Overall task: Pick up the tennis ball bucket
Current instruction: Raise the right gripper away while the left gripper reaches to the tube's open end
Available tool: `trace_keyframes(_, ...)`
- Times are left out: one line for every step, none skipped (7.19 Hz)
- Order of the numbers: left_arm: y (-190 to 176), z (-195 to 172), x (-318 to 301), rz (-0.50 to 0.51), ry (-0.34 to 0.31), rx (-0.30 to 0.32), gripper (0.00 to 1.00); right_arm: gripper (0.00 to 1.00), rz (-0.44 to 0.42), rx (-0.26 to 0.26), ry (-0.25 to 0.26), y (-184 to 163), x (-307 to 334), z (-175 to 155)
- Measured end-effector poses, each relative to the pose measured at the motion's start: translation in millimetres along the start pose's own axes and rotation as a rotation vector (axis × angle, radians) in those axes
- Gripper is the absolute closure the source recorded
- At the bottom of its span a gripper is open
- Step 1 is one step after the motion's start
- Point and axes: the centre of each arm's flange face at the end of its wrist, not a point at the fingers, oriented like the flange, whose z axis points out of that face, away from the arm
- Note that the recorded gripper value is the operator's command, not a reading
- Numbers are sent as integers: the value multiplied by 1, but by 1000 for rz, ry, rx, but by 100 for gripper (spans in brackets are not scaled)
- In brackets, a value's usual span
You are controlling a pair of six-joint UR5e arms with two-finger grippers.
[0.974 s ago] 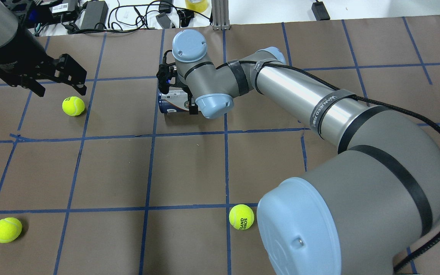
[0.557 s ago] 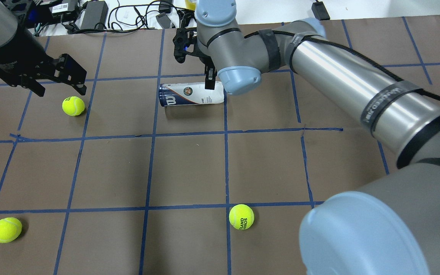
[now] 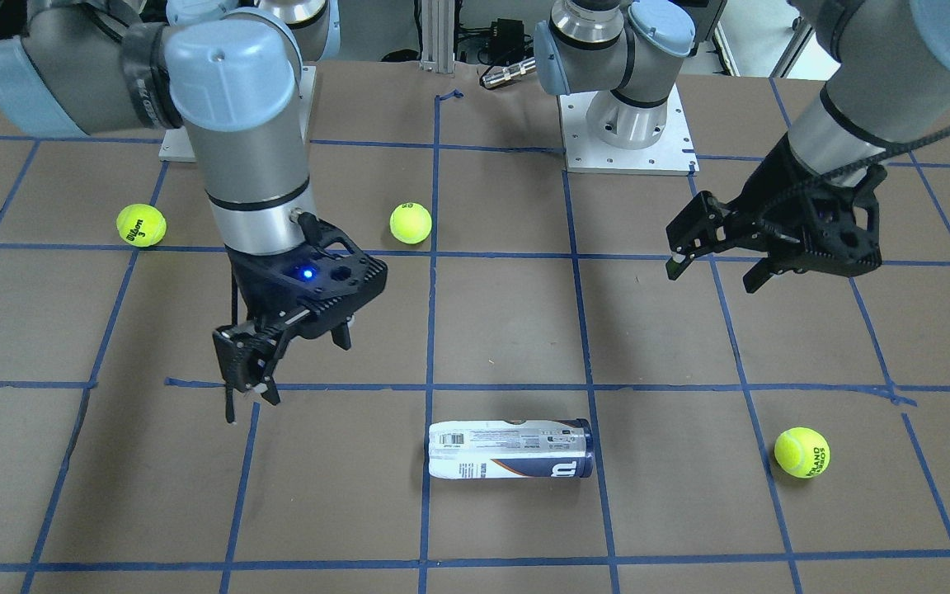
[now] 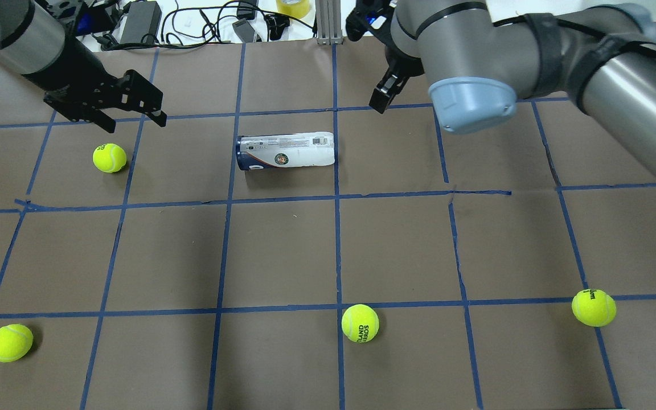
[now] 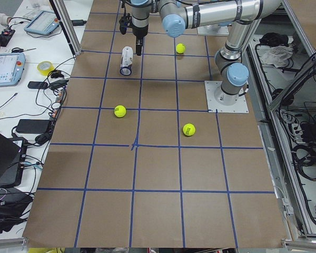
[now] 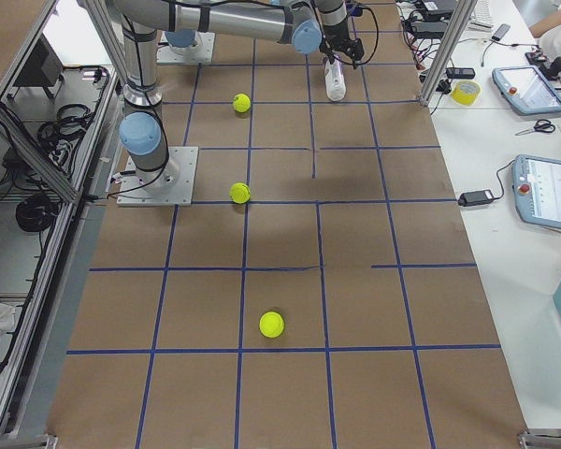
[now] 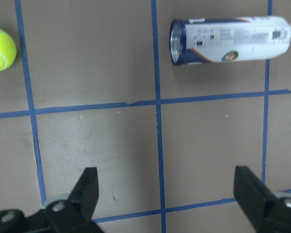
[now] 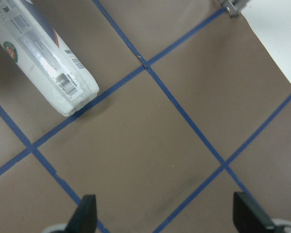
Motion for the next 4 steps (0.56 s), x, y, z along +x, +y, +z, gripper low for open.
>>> trace_keyframes(-12, 26, -2, -10, 70, 0, 0, 0, 145, -57, -18, 29, 5, -30)
trace_keyframes(-23, 50, -4, -25, 137, -12, 0, 0, 318, -101, -28, 53, 8, -55)
trace_keyframes(-34, 70, -6, -37, 193, -18, 0, 0, 456, -127, -29, 68, 9, -74)
trace_keyframes(-46, 90, -10, -47, 235, -8, 0, 0, 547, -151, -37, 80, 7, -92)
